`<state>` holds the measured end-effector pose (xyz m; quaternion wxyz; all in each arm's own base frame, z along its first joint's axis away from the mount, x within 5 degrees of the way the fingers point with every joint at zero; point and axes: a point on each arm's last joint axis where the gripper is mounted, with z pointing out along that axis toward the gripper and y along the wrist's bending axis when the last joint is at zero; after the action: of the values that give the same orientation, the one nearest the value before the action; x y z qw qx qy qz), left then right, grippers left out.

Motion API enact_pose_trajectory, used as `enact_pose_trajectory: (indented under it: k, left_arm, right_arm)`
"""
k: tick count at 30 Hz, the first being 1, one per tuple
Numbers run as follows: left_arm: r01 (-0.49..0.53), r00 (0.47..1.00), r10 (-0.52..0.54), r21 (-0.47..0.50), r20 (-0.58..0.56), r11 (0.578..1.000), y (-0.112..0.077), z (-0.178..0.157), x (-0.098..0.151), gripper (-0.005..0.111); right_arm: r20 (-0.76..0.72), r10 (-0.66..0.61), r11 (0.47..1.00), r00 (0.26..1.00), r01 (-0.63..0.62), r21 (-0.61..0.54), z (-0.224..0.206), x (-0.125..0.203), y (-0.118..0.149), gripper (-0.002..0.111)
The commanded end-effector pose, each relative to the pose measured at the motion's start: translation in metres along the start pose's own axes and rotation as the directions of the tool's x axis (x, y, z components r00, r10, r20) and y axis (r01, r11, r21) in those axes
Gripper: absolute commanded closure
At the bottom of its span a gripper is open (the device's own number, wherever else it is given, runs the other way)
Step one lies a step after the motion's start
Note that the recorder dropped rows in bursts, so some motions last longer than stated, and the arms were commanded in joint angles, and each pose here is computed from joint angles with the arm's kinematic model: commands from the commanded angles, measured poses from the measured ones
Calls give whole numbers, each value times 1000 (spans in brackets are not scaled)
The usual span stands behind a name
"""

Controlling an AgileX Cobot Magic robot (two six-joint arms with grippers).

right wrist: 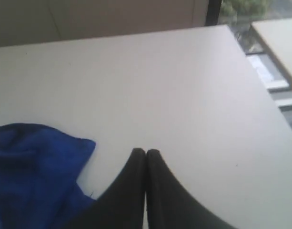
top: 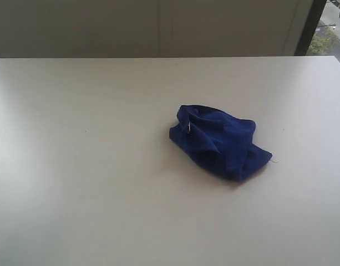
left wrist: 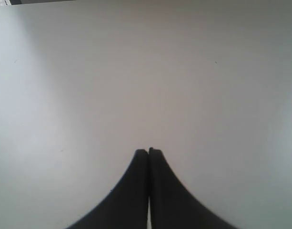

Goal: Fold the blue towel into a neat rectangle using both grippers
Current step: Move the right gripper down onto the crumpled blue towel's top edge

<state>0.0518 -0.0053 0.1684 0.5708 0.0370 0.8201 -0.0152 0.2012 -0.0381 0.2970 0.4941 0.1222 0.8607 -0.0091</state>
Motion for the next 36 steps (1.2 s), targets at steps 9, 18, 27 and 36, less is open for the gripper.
enact_pose_trajectory:
  k: [9,18,27,36]
  left_arm:
    - [12,1000,-12,0,-4,1000,0,0,2,107]
    - [12,1000,-12,0,-4,1000,0,0,2,107]
    - [12,1000,-12,0,-4,1000,0,0,2,107]
    - [12,1000,-12,0,-4,1000,0,0,2,107]
  right_arm:
    - [-367,-177,924,913,26,-380,149,7,82,108]
    - [-458,-171,878,872,-76,-473,222,16,105,76]
    - [-489,-153,871,859,-116,-478,247,31,107,68]
    - [-558,-141,856,818,-182,-483,254,48,109,68]
